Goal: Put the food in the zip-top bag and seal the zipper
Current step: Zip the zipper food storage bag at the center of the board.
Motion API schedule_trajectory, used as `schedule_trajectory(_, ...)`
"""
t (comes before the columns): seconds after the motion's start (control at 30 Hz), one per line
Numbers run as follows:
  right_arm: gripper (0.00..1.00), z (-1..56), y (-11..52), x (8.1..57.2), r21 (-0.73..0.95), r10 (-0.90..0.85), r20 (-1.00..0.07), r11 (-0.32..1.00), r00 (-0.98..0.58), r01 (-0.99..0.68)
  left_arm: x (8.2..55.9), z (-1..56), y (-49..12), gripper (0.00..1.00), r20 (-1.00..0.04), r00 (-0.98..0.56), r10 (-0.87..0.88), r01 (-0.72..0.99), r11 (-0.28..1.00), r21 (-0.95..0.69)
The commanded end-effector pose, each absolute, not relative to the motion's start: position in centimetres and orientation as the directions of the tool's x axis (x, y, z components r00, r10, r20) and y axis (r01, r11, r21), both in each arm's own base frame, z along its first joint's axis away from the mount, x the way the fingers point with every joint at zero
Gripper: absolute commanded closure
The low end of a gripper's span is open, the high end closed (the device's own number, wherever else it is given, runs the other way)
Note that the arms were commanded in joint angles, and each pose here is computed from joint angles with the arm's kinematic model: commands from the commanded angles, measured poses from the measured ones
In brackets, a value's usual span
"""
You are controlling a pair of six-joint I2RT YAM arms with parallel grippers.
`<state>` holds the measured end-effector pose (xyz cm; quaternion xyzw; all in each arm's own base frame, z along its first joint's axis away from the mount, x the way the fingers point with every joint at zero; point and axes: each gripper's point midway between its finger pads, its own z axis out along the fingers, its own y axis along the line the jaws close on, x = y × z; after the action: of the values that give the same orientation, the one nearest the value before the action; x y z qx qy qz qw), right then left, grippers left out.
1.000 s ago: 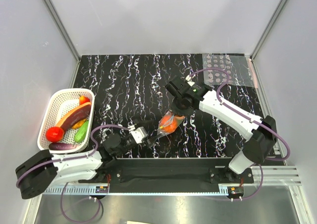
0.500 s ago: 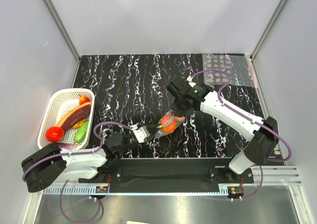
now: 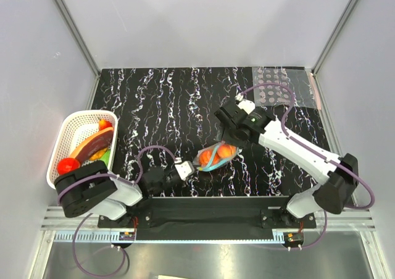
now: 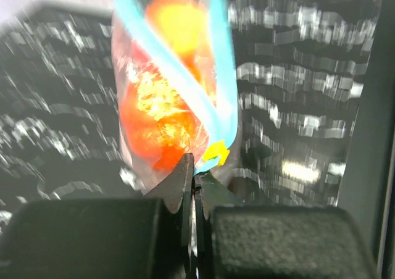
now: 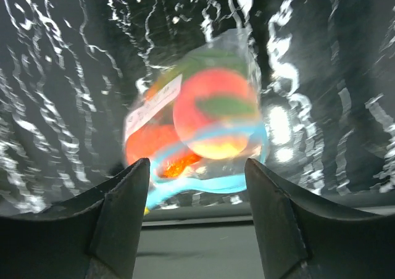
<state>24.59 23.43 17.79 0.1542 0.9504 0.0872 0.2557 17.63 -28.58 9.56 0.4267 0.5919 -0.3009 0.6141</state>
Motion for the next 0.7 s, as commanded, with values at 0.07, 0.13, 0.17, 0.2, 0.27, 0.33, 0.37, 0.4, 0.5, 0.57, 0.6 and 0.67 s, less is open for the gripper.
schedule_trajectory(0.07, 0.25, 20.2, 20.8, 24.7, 0.145, 0.037, -0.638, 0.987, -0.769, -0.073, 17.9, 18.8, -29.0, 1.00, -0.928, 0.328, -0.177, 0.844, 0.497, 0.203)
schedule_trajectory(0.13, 0.14, 22.3, 21.6, 24.4, 0.230, 0.015, -0.737, 0.946, -0.676, -0.229, 18.1, 18.9, -28.6, 1.00, -0.933, 0.300, -0.196, 0.852, 0.495, 0.170)
schedule_trajectory(0.17, 0.14, 23.1, 22.2, 23.8, 0.230, -0.046, -0.770, 0.910, -0.636, -0.344, 18.5, 18.9, -28.1, 1.00, -0.934, 0.297, -0.199, 0.852, 0.497, 0.165)
schedule_trajectory(0.2, 0.14, 24.1, 22.4, 22.9, 0.248, -0.054, -0.807, 0.873, -0.589, -0.420, 18.7, 19.0, -27.8, 1.00, -0.935, 0.288, -0.206, 0.855, 0.496, 0.154)
schedule_trajectory(0.27, 0.18, 25.9, 23.7, 22.5, 0.240, -0.093, -0.851, 0.806, -0.517, -0.541, 19.0, 19.2, -27.3, 1.00, -0.938, 0.258, -0.231, 0.865, 0.487, 0.118)
schedule_trajectory(0.33, 0.21, 26.3, 25.8, 21.0, 0.229, -0.203, -0.851, 0.687, -0.484, -0.690, 19.1, 19.8, -26.9, 1.00, -0.935, 0.252, -0.251, 0.867, 0.488, 0.103)
schedule_trajectory(0.37, 0.21, 26.9, 26.6, 20.5, 0.234, -0.228, -0.852, 0.638, -0.471, -0.734, 19.1, 20.0, -26.9, 1.00, -0.933, 0.250, -0.260, 0.868, 0.486, 0.097)
schedule_trajectory(0.4, 0.23, 25.9, 27.6, 20.1, 0.249, -0.277, -0.830, 0.593, -0.485, -0.766, 19.1, 20.3, -26.8, 1.00, -0.931, 0.232, -0.280, 0.873, 0.483, 0.073)
schedule_trajectory(0.5, 0.25, 25.5, 29.8, 19.3, 0.269, -0.337, -0.823, 0.478, -0.458, -0.836, 19.1, 20.8, -26.5, 1.00, -0.926, 0.235, -0.294, 0.878, 0.473, 0.072)
schedule_trajectory(0.57, 0.30, 24.8, 30.3, 19.0, 0.246, -0.358, -0.837, 0.428, -0.413, -0.870, 19.2, 20.8, -26.3, 1.00, -0.929, 0.218, -0.298, 0.884, 0.465, 0.058)
schedule_trajectory(0.6, 0.30, 25.8, 30.8, 19.3, 0.199, -0.330, -0.879, 0.402, -0.344, -0.894, 19.1, 21.3, -26.3, 1.00, -0.925, 0.221, -0.309, 0.887, 0.459, 0.058)
schedule_trajectory(0.67, 0.30, 26.1, 30.9, 19.3, 0.162, -0.323, -0.901, 0.371, -0.290, -0.915, 19.0, 21.3, -26.3, 1.00, -0.929, 0.200, -0.311, 0.898, 0.438, 0.047)
